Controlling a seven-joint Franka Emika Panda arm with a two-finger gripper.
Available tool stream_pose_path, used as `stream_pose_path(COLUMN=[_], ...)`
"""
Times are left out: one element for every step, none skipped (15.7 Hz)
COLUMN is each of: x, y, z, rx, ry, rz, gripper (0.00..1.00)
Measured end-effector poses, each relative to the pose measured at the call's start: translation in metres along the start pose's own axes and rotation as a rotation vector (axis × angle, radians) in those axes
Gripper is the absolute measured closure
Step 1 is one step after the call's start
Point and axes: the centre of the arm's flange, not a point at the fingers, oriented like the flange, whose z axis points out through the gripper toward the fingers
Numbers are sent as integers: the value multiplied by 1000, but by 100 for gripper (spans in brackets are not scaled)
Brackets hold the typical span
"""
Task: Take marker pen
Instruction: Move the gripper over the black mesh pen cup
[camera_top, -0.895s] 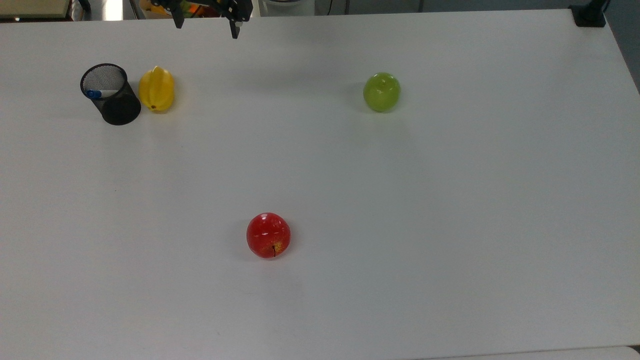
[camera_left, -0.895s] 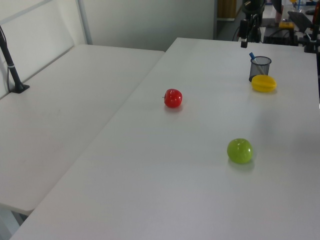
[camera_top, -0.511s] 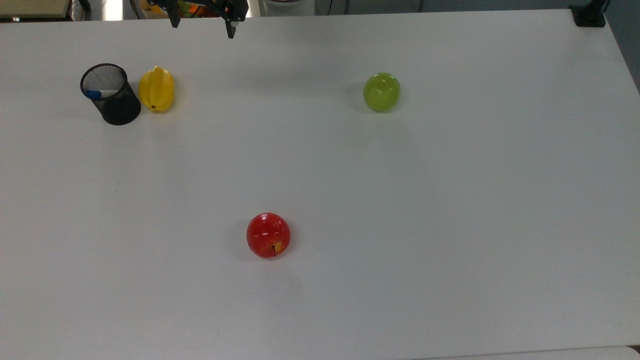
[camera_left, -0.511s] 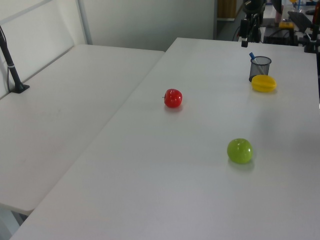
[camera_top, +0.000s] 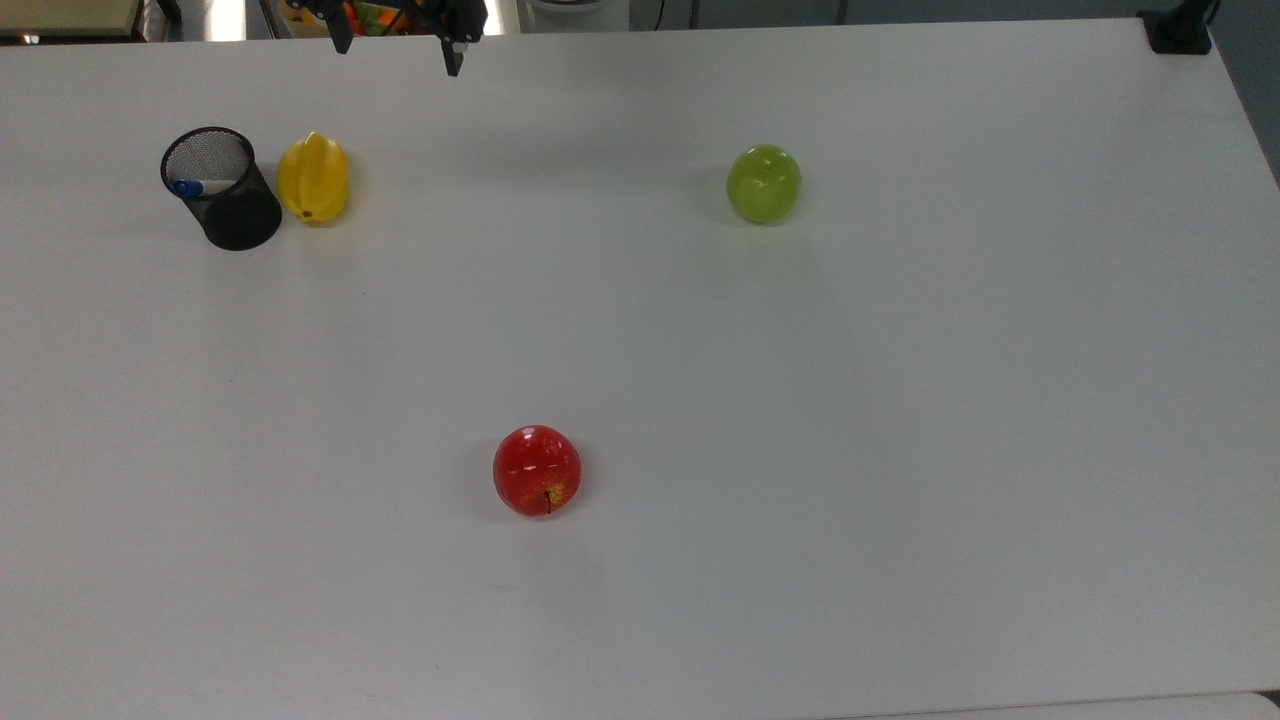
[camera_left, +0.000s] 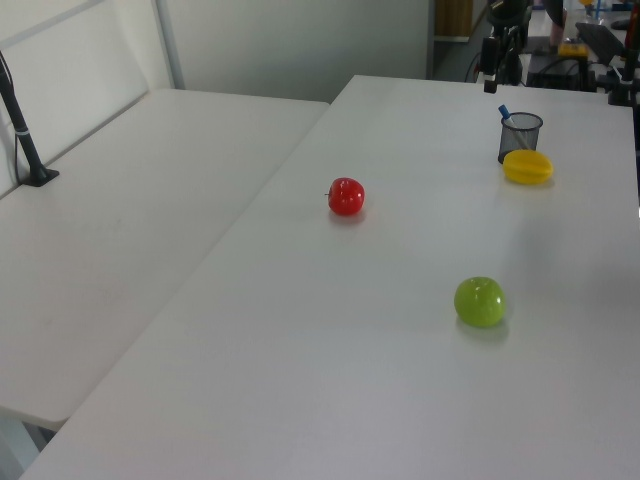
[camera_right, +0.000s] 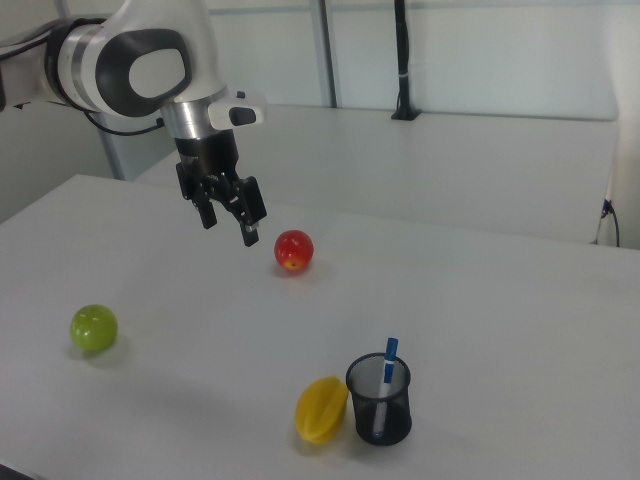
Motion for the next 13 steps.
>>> stream_pose_path(x=[0, 0, 1, 1, 1, 1, 1, 1, 0, -1, -1, -1, -1], y=[2, 6, 10, 17, 26, 37, 49, 60, 72, 83, 94, 104, 113], z=[0, 0, 1, 1, 2, 3, 4, 7, 9, 12, 14, 17, 21], rx=[0, 0, -1, -1, -1, -1, -2, -2, -2, -1, -2, -4, -6], ry=[0, -1, -1, -2, -3, -5, -8, -13, -18, -21, -19, -12, -7], rz=[2, 0, -7, -17, -26, -38, -51, -68, -86, -104, -121, -135, -145], gripper=[0, 0, 0, 0, 0, 0, 0, 0, 0, 0, 0, 0, 0])
